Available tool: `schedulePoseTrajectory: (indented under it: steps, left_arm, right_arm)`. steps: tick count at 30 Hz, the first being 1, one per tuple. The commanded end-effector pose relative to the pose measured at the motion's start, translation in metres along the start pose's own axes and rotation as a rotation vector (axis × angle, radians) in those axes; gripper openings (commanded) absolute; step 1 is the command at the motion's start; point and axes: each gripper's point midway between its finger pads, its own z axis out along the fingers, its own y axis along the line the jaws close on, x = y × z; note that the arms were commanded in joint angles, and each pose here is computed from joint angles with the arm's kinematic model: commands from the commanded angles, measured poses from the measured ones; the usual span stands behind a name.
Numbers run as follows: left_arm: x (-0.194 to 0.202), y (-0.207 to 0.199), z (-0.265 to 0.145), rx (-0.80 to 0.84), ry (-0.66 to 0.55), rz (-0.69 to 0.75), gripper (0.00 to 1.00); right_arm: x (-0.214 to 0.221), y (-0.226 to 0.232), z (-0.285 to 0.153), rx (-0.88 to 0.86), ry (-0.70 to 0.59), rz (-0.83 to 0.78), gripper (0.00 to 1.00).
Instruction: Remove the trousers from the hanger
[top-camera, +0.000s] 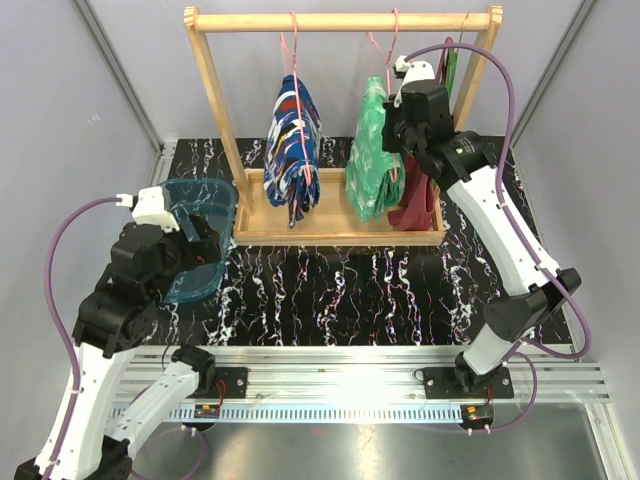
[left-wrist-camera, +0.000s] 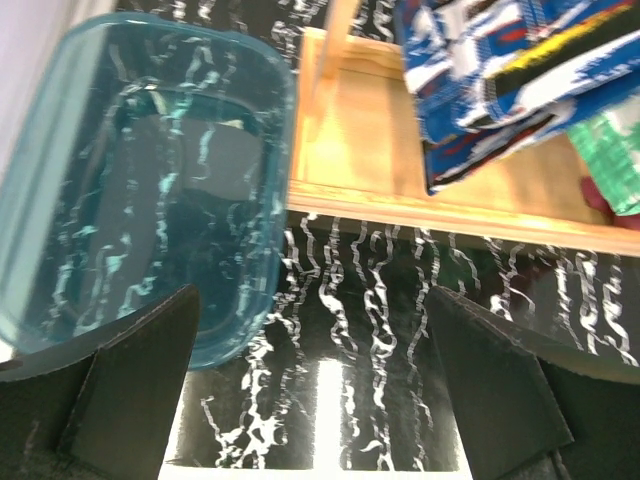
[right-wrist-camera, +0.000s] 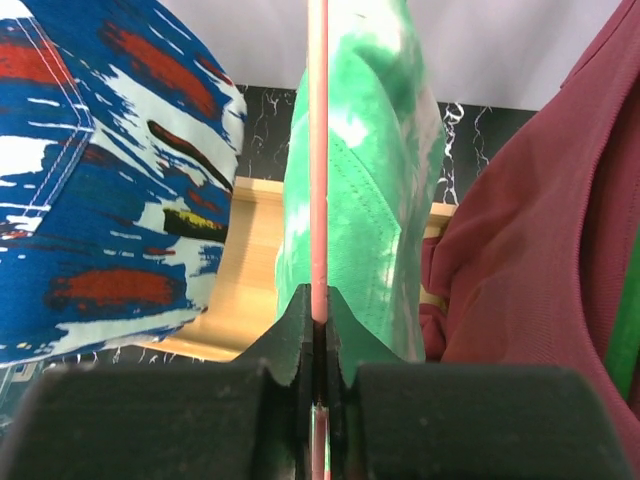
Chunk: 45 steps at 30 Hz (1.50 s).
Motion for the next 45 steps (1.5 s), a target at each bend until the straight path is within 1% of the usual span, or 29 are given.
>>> schedulePoseTrajectory:
  steps: [1, 3, 4, 6, 7, 8, 10, 12, 13, 17, 19, 20, 21, 22, 23, 24, 25, 26, 27, 28, 29, 31, 32, 33, 35, 37, 38, 42, 45]
  left_arm:
    - [-0.031, -0.030, -0.006, 0.132, -0.067, -0.039, 0.99]
    - [-0.041, -0.041, -0.009, 0.185, -0.083, -0.041, 0.99]
    - [-0.045, -0.046, -0.008, 0.201, -0.084, -0.040, 0.99]
    - [-0.063, -0.058, -0.018, 0.258, -0.124, -0.043, 0.99]
    - [-0.068, -0.063, -0.016, 0.269, -0.124, -0.040, 0.99]
    - [-0.076, -0.070, -0.021, 0.296, -0.141, -0.038, 0.99]
    - [-0.086, -0.075, -0.021, 0.302, -0.159, -0.039, 0.99]
    - [-0.096, -0.084, -0.022, 0.324, -0.173, -0.040, 0.99]
    - [-0.098, -0.087, -0.023, 0.334, -0.177, -0.041, 0.99]
    - [-0.109, -0.113, -0.028, 0.414, -0.196, -0.021, 0.99]
    - [-0.116, -0.124, -0.025, 0.420, -0.209, -0.001, 0.99]
    - [-0.113, -0.139, -0.030, 0.461, -0.203, 0.019, 0.99]
    - [-0.117, -0.143, -0.027, 0.440, -0.223, 0.026, 0.99]
    - [-0.117, -0.154, -0.024, 0.445, -0.225, 0.058, 0.99]
    - [-0.112, -0.171, -0.032, 0.493, -0.222, 0.080, 0.99]
    - [-0.118, -0.176, -0.033, 0.477, -0.252, 0.076, 0.99]
    - [-0.115, -0.188, -0.031, 0.485, -0.257, 0.113, 0.99]
    - [-0.109, -0.205, -0.040, 0.533, -0.259, 0.133, 0.99]
    - [-0.113, -0.215, -0.043, 0.545, -0.291, 0.145, 0.99]
    - [-0.104, -0.235, -0.047, 0.588, -0.282, 0.174, 0.99]
    - [-0.107, -0.245, -0.050, 0.604, -0.310, 0.166, 0.99]
    - [-0.100, -0.265, -0.055, 0.647, -0.339, 0.213, 0.99]
    - [-0.086, -0.279, -0.057, 0.679, -0.334, 0.244, 0.99]
    - [-0.091, -0.291, -0.063, 0.725, -0.375, 0.236, 0.99]
    - [-0.084, -0.314, -0.071, 0.806, -0.394, 0.237, 0.99]
    - [-0.071, -0.329, -0.069, 0.841, -0.389, 0.250, 0.99]
    - [-0.067, -0.339, -0.067, 0.854, -0.397, 0.243, 0.99]
    - [-0.042, -0.361, -0.056, 0.866, -0.386, 0.249, 0.99]
    - [-0.025, -0.379, -0.061, 0.911, -0.383, 0.252, 0.99]
  right_arm:
    - [-0.065, 0.001, -0.026, 0.001, -0.190, 0.067, 0.00]
    - [-0.072, 0.003, -0.028, -0.006, -0.201, 0.067, 0.00]
    - [-0.087, 0.003, -0.038, -0.014, -0.238, 0.074, 0.00]
    - [-0.092, 0.005, -0.037, -0.013, -0.233, 0.055, 0.00]
    - [-0.109, 0.005, -0.048, -0.022, -0.275, 0.060, 0.00]
    - [-0.112, 0.005, -0.050, -0.021, -0.280, 0.056, 0.00]
    - [-0.125, 0.005, -0.054, -0.022, -0.313, 0.059, 0.00]
    - [-0.128, 0.006, -0.053, -0.022, -0.317, 0.056, 0.00]
    - [-0.136, 0.007, -0.062, -0.035, -0.340, 0.062, 0.00]
    - [-0.138, 0.010, -0.069, -0.060, -0.339, 0.079, 0.00]
    - [-0.136, 0.012, -0.076, -0.071, -0.331, 0.086, 0.00]
    - [-0.133, 0.012, -0.078, -0.073, -0.321, 0.088, 0.00]
    - [-0.133, 0.012, -0.087, -0.076, -0.326, 0.094, 0.00]
    - [-0.125, 0.014, -0.085, -0.069, -0.301, 0.090, 0.00]
    - [-0.121, 0.013, -0.089, -0.065, -0.290, 0.088, 0.00]
    - [-0.121, 0.011, -0.101, -0.064, -0.296, 0.091, 0.00]
    - [-0.112, 0.012, -0.100, -0.055, -0.272, 0.088, 0.00]
    - [-0.112, 0.009, -0.112, -0.057, -0.282, 0.094, 0.00]
    - [-0.105, 0.008, -0.112, -0.052, -0.264, 0.089, 0.00]
    - [-0.102, 0.009, -0.116, -0.055, -0.259, 0.093, 0.00]
    - [-0.099, 0.008, -0.121, -0.059, -0.248, 0.091, 0.00]
    - [-0.095, 0.006, -0.133, -0.064, -0.238, 0.097, 0.00]
    - [-0.086, 0.006, -0.135, -0.065, -0.205, 0.088, 0.00]
    - [-0.082, 0.005, -0.140, -0.066, -0.193, 0.085, 0.00]
    - [-0.072, 0.007, -0.153, -0.087, -0.169, 0.086, 0.00]
    - [-0.057, 0.009, -0.155, -0.084, -0.134, 0.084, 0.00]
    - [-0.056, 0.006, -0.167, -0.090, -0.143, 0.092, 0.00]
    - [-0.027, 0.008, -0.182, -0.092, -0.099, 0.086, 0.00]
    - [-0.014, 0.005, -0.194, -0.095, -0.090, 0.089, 0.00]
